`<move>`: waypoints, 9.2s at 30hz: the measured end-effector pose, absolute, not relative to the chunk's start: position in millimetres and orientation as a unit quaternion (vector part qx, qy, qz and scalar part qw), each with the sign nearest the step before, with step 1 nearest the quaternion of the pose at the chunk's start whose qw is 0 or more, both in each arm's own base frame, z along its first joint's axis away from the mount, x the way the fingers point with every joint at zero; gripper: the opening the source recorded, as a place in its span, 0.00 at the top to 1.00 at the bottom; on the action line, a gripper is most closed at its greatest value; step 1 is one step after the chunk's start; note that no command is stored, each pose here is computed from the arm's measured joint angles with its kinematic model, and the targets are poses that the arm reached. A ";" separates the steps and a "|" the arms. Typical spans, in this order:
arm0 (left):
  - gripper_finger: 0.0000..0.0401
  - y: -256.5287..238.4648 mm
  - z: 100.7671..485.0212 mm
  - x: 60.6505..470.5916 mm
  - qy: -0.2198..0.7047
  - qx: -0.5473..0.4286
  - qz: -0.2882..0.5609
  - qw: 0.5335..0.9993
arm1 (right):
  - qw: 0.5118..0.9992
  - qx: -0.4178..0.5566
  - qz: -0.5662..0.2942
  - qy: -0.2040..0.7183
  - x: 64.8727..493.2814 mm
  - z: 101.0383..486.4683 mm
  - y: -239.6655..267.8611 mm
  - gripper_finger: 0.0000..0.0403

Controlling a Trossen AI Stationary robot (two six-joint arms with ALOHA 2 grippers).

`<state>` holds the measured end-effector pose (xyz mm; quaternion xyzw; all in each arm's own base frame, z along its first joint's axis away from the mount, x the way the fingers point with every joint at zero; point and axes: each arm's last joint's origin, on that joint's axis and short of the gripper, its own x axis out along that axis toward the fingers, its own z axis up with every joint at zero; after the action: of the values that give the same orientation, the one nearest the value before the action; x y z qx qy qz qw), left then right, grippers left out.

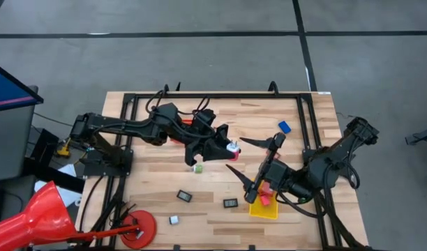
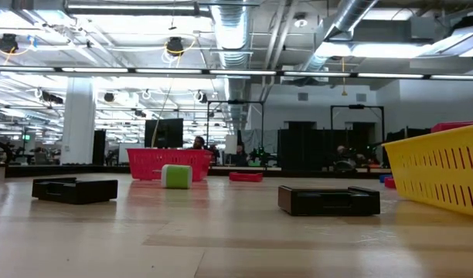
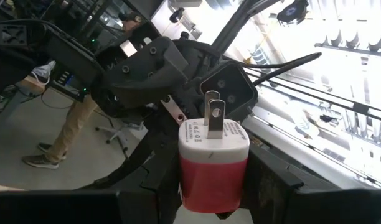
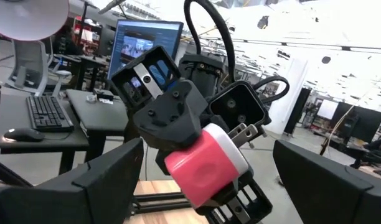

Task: Pick & Place Office items
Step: Put the pink charger adapter into the yellow basket, then put the green charger adapter into the yellow basket

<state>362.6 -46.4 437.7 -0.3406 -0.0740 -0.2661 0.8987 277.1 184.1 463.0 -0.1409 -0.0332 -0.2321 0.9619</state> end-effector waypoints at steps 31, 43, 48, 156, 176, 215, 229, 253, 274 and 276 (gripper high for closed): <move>0.65 -47.8 437.8 362.4 -0.074 -0.341 -0.268 0.898 | 0.964 -0.132 -0.232 -0.013 282.0 455.4 180.1 0.26; 0.65 -48.3 437.8 362.3 -0.073 -0.341 -0.269 0.898 | 0.963 -0.126 -0.236 -0.018 282.9 456.7 178.1 0.26; 0.65 -48.3 437.9 362.2 -0.074 -0.341 -0.269 0.898 | 0.964 -0.124 -0.236 -0.020 282.9 457.2 178.1 0.28; 0.30 -15.4 436.4 259.8 0.189 -0.210 -0.033 0.959 | 0.959 0.000 -0.282 0.000 201.8 404.0 259.2 0.49; 0.30 -20.8 444.9 233.6 0.192 -0.205 -0.020 0.959 | 0.875 0.127 -0.316 0.344 203.3 285.1 250.7 0.49; 0.30 -30.9 447.1 234.2 0.179 -0.206 -0.024 0.962 | 0.784 0.193 -0.418 0.416 240.1 197.2 267.2 0.39; 0.30 -24.4 432.8 228.0 0.234 -0.163 0.085 0.955 | 0.827 0.232 -0.423 0.288 272.2 265.3 228.9 0.37; 0.30 -68.7 220.1 273.9 0.486 0.013 0.017 0.874 | 0.912 0.212 -0.333 0.113 240.1 418.6 156.2 0.37; 0.40 -32.1 148.4 316.0 0.537 0.025 0.022 0.843 | 0.915 0.241 -0.323 0.033 224.2 423.5 179.4 0.37; 0.41 -30.0 144.5 316.8 0.542 0.027 0.021 0.840 | 0.915 0.241 -0.323 0.033 224.3 423.5 179.5 0.37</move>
<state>316.8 -30.0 144.5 0.0272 0.5419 0.0209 0.8397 224.3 179.5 423.5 0.2412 0.0330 -0.3227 0.9147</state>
